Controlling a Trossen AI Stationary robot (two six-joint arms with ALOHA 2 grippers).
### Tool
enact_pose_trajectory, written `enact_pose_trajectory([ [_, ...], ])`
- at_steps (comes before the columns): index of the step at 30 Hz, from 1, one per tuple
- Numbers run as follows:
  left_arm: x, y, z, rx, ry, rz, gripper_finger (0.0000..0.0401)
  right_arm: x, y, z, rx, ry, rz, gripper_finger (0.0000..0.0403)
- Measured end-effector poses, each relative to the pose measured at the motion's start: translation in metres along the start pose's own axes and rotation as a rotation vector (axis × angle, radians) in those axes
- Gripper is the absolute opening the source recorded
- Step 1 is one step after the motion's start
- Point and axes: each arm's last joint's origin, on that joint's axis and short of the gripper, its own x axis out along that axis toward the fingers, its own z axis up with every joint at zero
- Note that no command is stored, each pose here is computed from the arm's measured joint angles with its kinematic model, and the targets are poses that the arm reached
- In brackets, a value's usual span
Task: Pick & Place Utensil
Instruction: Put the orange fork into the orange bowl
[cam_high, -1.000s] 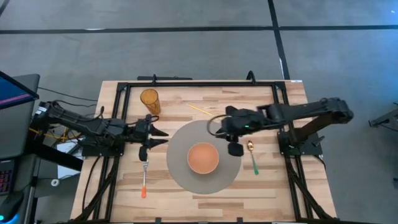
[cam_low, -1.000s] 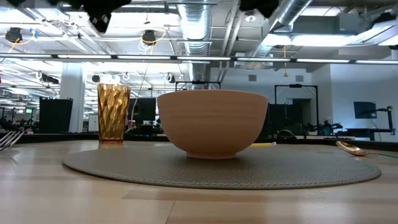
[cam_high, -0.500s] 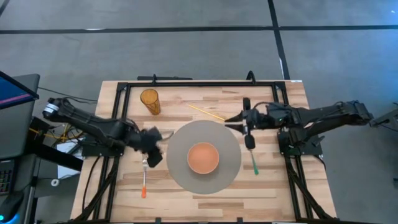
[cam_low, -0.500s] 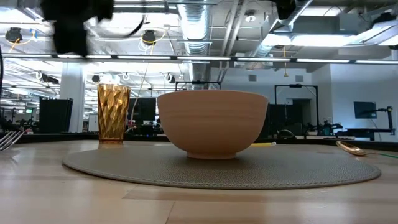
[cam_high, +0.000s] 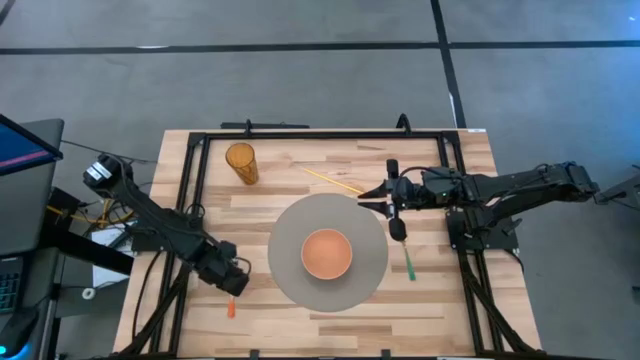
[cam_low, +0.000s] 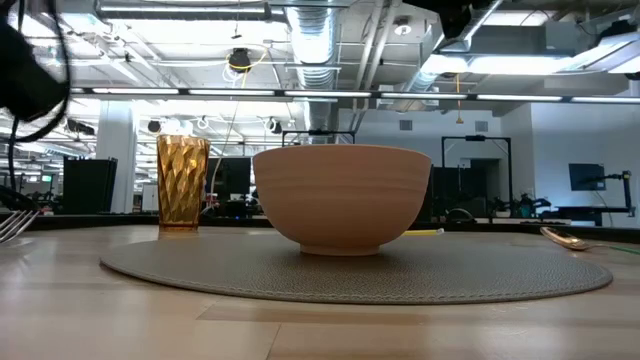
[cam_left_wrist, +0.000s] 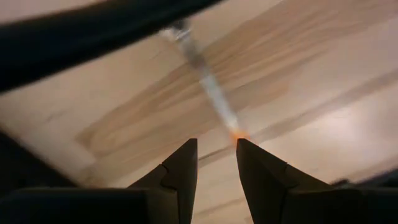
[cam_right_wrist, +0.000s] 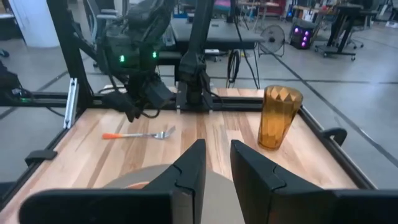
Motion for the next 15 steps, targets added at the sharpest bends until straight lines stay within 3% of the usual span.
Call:
enact_pose_trajectory([
  [4,0.011,0.0,-0.005,-0.052,0.012,0.035,0.0113,-0.002,0.0,0.003,-0.052,-0.024,-0.002,0.0068],
  [10,0.028,-0.014,-0.009,-0.078,-0.074,-0.046,0.0113,-0.002,-0.001,0.01,-0.172,-0.101,-0.013,0.0068],
  [15,0.041,-0.016,-0.012,-0.096,-0.086,-0.027,0.0113,-0.002,-0.003,0.014,-0.212,-0.136,-0.031,0.0068],
])
